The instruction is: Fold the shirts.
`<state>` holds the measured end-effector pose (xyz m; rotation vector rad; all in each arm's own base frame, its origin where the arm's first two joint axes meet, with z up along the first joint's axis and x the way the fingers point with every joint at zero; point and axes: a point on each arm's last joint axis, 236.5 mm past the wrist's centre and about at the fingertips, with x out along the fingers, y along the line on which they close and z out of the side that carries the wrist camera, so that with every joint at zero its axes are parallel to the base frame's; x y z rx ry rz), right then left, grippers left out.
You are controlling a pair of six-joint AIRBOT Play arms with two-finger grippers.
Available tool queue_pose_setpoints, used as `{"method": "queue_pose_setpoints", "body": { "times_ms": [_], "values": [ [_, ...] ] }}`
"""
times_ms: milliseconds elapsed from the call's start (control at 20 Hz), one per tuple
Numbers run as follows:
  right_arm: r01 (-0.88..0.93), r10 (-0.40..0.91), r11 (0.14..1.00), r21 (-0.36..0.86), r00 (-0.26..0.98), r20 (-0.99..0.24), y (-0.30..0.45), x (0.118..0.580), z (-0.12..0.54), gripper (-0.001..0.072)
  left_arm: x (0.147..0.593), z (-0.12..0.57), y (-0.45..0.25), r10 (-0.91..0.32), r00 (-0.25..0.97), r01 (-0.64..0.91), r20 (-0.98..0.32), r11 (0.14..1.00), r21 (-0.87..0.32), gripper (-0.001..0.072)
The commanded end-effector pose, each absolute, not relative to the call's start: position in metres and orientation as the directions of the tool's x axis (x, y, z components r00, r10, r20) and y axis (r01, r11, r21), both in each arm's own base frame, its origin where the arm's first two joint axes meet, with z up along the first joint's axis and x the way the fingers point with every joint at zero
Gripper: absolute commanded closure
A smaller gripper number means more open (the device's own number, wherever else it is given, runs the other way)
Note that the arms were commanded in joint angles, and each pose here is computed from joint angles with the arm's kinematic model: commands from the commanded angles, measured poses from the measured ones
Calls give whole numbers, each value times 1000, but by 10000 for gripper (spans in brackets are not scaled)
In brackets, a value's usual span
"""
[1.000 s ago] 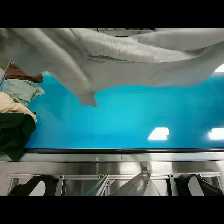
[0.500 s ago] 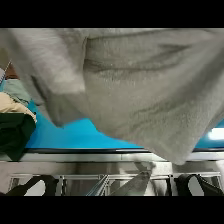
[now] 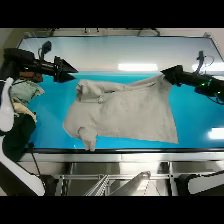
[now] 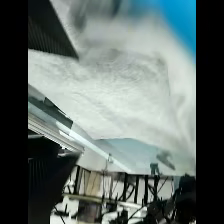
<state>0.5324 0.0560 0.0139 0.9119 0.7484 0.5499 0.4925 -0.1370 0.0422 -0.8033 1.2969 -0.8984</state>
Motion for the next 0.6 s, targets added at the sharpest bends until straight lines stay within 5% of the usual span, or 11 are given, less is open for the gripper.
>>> {"method": "queue_pose_setpoints", "body": {
  "times_ms": [0, 150, 250, 400, 500, 550],
  "values": [
    [-101, 733, 464, 880, 601, -318, 33, 537, -7, 382, 508, -2, -127, -911, -7, -3, -412, 412, -911, -5],
    [-109, 688, 548, 830, 623, -373, -26, 511, 35, 364, 508, 41, -95, -903, 58, 55, -425, 428, -902, -4],
    [-2, 629, 655, 756, 557, -543, -61, 467, 25, 365, 487, 59, -76, -885, 70, 63, -461, 465, -883, -4],
    [292, 460, 773, 563, 354, -814, -104, 372, -26, 369, 424, 41, -50, -765, -18, 4, -643, 643, -766, -4],
    [460, 369, 769, 444, 247, -896, -114, 316, -53, 366, 380, 18, -31, -641, -69, -29, -764, 767, -641, -3],
    [506, 361, 756, 415, 207, -909, -109, 294, -65, 301, 364, 9, -26, -600, -69, -37, -797, 800, -599, -3]
  ]
}}
